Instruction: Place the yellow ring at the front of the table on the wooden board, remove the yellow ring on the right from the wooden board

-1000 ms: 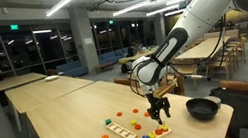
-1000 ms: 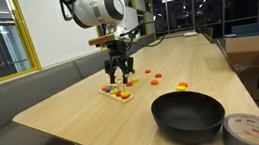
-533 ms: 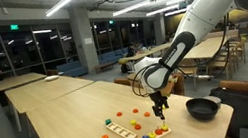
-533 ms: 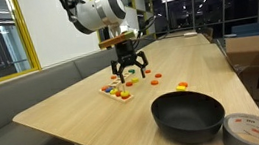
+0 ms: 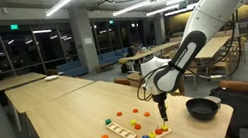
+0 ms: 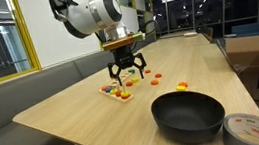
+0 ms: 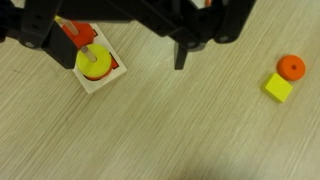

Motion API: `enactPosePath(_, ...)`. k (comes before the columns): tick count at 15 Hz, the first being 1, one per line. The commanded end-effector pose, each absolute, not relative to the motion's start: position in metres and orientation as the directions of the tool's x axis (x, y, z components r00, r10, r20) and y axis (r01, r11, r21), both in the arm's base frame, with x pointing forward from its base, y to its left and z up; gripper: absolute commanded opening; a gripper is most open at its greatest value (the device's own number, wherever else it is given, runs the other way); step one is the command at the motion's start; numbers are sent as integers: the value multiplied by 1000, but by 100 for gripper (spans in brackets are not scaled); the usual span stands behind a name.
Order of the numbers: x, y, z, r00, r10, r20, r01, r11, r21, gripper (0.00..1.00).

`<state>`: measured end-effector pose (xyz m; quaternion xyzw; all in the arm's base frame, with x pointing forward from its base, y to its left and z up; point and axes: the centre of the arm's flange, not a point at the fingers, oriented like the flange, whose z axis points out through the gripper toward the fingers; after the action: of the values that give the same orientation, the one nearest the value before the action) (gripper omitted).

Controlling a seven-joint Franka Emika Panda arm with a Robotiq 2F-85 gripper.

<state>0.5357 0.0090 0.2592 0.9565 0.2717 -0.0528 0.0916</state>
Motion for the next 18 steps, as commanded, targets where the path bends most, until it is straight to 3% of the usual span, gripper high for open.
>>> enactPosePath(1, 507, -1, 282, 747, 659, -90, 665, -742, 83, 100)
enactPosePath(10, 492, 26, 277, 558, 829, -33, 829, -559, -22, 100)
enactPosePath(18, 505, 38, 266, 559, 829, -14, 829, -559, 16, 100)
